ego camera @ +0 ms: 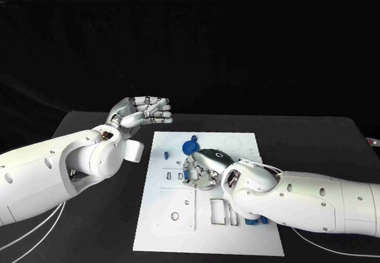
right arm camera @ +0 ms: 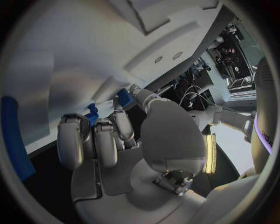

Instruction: Assemble the parts on the task board

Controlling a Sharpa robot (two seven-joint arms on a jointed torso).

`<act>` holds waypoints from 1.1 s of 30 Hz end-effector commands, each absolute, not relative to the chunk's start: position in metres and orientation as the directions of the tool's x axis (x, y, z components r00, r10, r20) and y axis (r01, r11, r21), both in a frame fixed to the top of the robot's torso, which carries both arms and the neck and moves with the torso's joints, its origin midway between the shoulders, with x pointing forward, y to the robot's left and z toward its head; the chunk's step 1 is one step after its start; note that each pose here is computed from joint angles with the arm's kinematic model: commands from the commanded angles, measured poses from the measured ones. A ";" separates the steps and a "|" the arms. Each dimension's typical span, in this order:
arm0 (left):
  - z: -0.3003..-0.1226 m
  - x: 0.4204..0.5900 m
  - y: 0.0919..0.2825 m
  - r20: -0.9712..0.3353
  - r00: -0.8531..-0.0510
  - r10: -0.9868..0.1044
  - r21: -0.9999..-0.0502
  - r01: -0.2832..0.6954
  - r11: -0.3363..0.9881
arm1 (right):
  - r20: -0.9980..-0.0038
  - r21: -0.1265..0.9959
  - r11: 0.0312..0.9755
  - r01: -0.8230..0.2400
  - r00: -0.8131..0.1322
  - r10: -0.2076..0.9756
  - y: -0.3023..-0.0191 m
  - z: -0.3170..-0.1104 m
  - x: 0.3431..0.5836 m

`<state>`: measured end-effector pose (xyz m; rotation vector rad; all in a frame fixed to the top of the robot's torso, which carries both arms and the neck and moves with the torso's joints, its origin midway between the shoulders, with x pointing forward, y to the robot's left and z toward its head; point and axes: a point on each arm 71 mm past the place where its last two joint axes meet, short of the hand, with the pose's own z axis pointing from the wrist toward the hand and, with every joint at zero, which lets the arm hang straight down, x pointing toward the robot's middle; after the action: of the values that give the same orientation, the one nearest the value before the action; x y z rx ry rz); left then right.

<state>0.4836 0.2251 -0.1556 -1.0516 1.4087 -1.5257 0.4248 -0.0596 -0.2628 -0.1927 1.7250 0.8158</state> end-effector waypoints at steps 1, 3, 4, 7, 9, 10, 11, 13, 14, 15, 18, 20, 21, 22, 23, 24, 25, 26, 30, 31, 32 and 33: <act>-0.155 0.483 0.223 0.070 -0.362 -0.929 -0.997 0.015 -0.081 | -0.905 0.415 0.738 -0.533 -0.323 0.276 -0.059 -0.264 0.423; -0.155 0.483 0.223 0.070 -0.362 -0.930 -0.997 0.014 -0.080 | -0.905 0.419 0.732 -0.536 -0.316 0.287 -0.059 -0.263 0.423; -0.155 0.483 0.223 0.069 -0.361 -0.930 -0.997 0.013 -0.079 | -0.904 0.422 0.730 -0.538 -0.311 0.294 -0.059 -0.263 0.422; -0.156 0.484 0.224 0.054 -0.361 -0.931 -0.998 0.009 -0.062 | -0.898 0.439 0.713 -0.547 -0.292 0.330 -0.061 -0.259 0.420; -0.156 0.484 0.225 0.040 -0.365 -0.930 -0.999 0.007 -0.046 | -0.894 0.448 0.704 -0.551 -0.286 0.345 -0.064 -0.256 0.419; -0.157 0.485 0.226 0.027 -0.367 -0.930 -0.999 0.007 -0.032 | -0.891 0.453 0.698 -0.555 -0.282 0.355 -0.066 -0.254 0.417; -0.158 0.485 0.226 0.014 -0.369 -0.929 -1.000 0.008 -0.018 | -0.889 0.457 0.691 -0.559 -0.279 0.363 -0.068 -0.252 0.417; -0.159 0.487 0.228 -0.027 -0.379 -0.925 -1.000 0.008 0.026 | -0.880 0.473 0.670 -0.573 -0.268 0.392 -0.073 -0.245 0.415; -0.160 0.487 0.229 -0.050 -0.386 -0.921 -0.999 0.006 0.052 | -0.872 0.485 0.654 -0.581 -0.263 0.412 -0.077 -0.240 0.415; -0.161 0.488 0.229 -0.072 -0.392 -0.917 -0.997 0.005 0.076 | -0.863 0.497 0.638 -0.588 -0.262 0.431 -0.080 -0.236 0.415; -0.166 0.490 0.230 -0.160 -0.415 -0.896 -0.984 -0.002 0.177 | -0.817 0.559 0.583 -0.590 -0.267 0.512 -0.096 -0.221 0.419; -0.170 0.491 0.230 -0.212 -0.433 -0.876 -0.970 -0.016 0.242 | -0.782 0.601 0.559 -0.571 -0.276 0.559 -0.108 -0.213 0.424; -0.172 0.491 0.229 -0.237 -0.448 -0.862 -0.961 -0.025 0.277 | -0.763 0.624 0.549 -0.556 -0.282 0.582 -0.115 -0.209 0.426; -0.174 0.491 0.228 -0.264 -0.465 -0.845 -0.949 -0.033 0.314 | -0.742 0.648 0.541 -0.536 -0.287 0.605 -0.122 -0.206 0.429; -0.177 0.491 0.226 -0.300 -0.487 -0.820 -0.931 -0.040 0.364 | -0.718 0.676 0.532 -0.510 -0.290 0.633 -0.131 -0.201 0.432; -0.180 0.491 0.224 -0.337 -0.507 -0.793 -0.909 -0.042 0.414 | -0.696 0.698 0.525 -0.486 -0.289 0.658 -0.140 -0.197 0.435; -0.182 0.490 0.222 -0.376 -0.525 -0.764 -0.886 -0.039 0.463 | -0.678 0.716 0.521 -0.464 -0.285 0.678 -0.149 -0.193 0.438; -0.184 0.490 0.220 -0.404 -0.539 -0.739 -0.865 -0.037 0.500 | -0.667 0.727 0.520 -0.448 -0.281 0.691 -0.156 -0.190 0.441; -0.191 0.489 0.212 -0.493 -0.580 -0.649 -0.781 -0.033 0.623 | -0.643 0.749 0.526 -0.404 -0.252 0.723 -0.180 -0.180 0.448; -0.194 0.489 0.210 -0.514 -0.596 -0.618 -0.752 -0.035 0.659 | -0.640 0.752 0.530 -0.391 -0.242 0.729 -0.186 -0.177 0.451; -0.195 0.488 0.209 -0.524 -0.605 -0.599 -0.734 -0.036 0.678 | -0.638 0.755 0.533 -0.383 -0.236 0.733 -0.191 -0.176 0.452; -0.198 0.488 0.205 -0.549 -0.624 -0.556 -0.690 -0.038 0.723 | -0.635 0.758 0.539 -0.368 -0.228 0.738 -0.199 -0.174 0.454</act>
<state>0.4909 0.2054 -0.1874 -0.6142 1.9549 -1.0633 0.4527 -0.1937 -0.1746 0.2373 1.4778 1.0075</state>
